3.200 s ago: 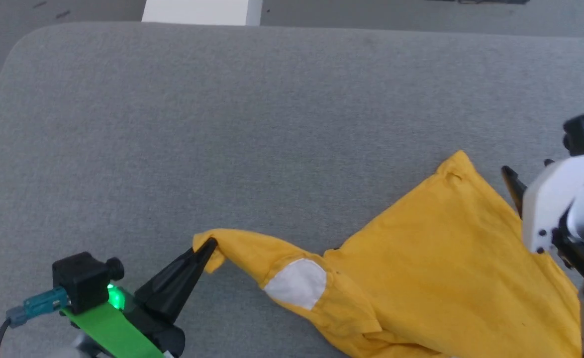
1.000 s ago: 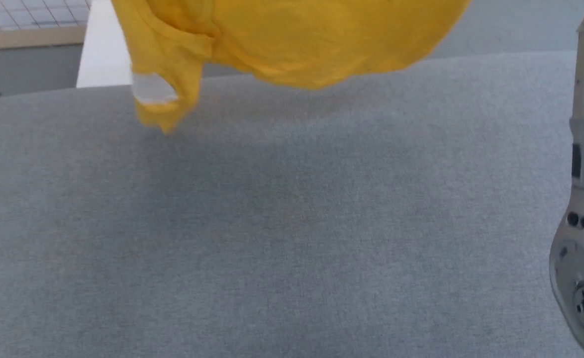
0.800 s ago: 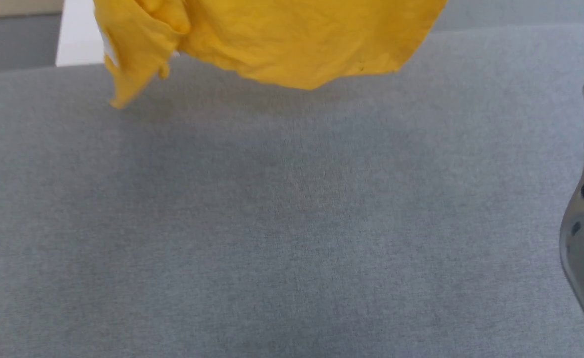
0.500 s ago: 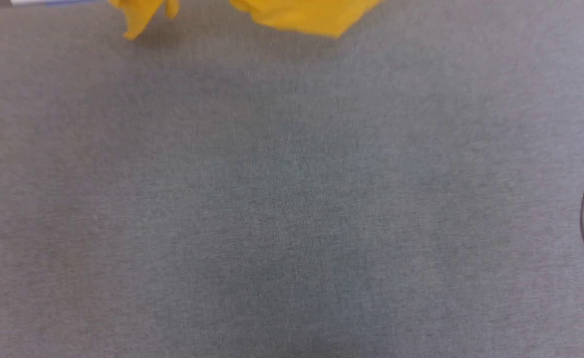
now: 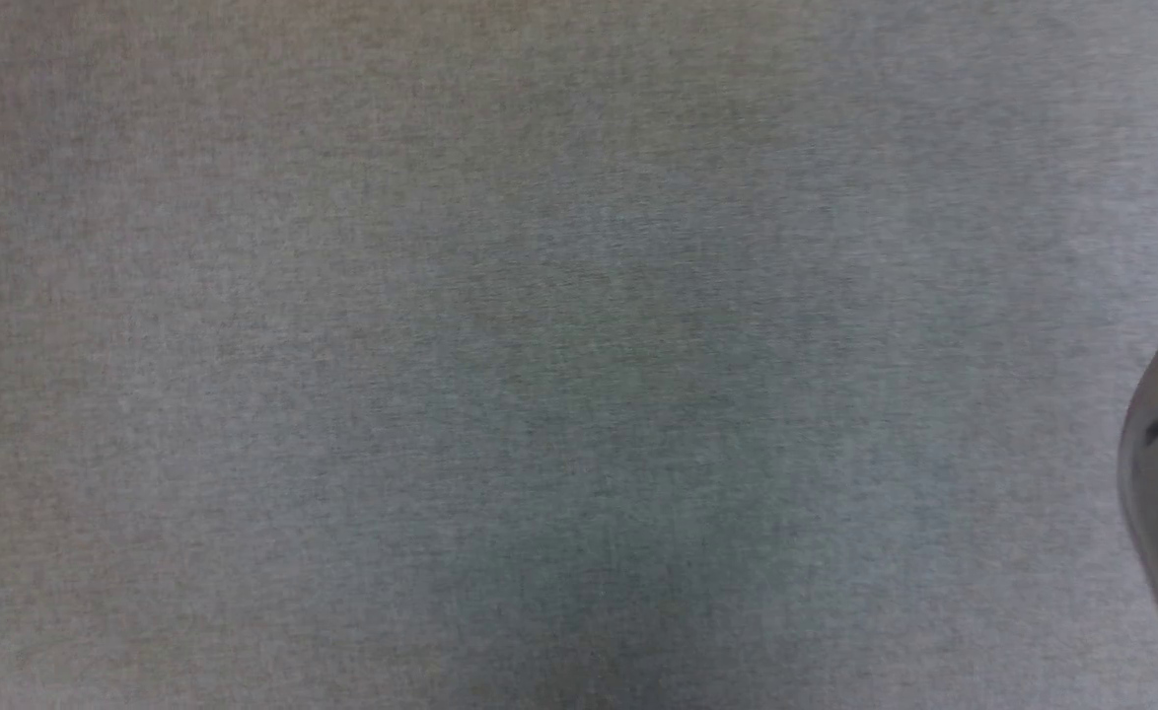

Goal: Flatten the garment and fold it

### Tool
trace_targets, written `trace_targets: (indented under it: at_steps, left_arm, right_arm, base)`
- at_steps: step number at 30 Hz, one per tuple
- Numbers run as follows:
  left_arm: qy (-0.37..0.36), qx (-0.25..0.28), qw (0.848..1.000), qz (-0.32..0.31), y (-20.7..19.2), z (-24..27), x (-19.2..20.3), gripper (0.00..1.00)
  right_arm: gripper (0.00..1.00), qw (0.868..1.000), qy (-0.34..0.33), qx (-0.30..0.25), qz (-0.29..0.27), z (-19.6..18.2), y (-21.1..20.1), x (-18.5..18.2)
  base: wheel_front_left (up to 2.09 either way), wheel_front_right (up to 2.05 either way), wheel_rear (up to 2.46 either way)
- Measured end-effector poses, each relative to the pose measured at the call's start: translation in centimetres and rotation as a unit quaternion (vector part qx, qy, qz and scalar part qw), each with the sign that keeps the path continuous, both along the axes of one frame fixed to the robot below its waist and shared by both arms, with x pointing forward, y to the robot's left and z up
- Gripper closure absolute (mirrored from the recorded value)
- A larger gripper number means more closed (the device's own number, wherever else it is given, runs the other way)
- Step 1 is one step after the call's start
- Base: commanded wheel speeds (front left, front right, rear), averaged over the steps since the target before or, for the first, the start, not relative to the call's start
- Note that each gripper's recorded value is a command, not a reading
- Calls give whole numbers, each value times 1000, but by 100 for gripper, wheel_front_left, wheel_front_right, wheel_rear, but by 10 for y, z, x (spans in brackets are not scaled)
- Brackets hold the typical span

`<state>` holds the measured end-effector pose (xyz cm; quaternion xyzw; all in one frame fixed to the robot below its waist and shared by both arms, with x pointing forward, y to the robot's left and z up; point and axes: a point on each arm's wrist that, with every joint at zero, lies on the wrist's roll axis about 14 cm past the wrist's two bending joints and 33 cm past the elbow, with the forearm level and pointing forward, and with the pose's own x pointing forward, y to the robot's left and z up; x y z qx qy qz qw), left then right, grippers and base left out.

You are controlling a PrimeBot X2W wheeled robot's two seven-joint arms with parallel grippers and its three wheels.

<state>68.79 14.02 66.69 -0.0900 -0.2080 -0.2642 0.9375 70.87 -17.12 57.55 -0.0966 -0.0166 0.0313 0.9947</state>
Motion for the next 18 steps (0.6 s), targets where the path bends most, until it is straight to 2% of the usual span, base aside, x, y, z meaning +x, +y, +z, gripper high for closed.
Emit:
trace_targets:
  at_steps: [3,6,13,18]
  left_arm:
    - [40,28,998,-29,0,-32,-21,100]
    - [72,23,996,-49,9,-44,-46,100]
    - [184,12,980,-74,25,-82,-122,100]
    - [250,-15,967,-52,31,-111,-169,100]
  right_arm:
    - [100,1000,25,17,8,-28,5,-12]
    - [100,998,49,37,2,-47,0,-36]
    - [100,991,85,95,-29,-53,-27,-121]
    - [100,982,127,133,-39,-70,-37,-184]
  base:
    - [0,0,0]
    - [0,0,0]
    - [0,0,0]
    - [0,0,0]
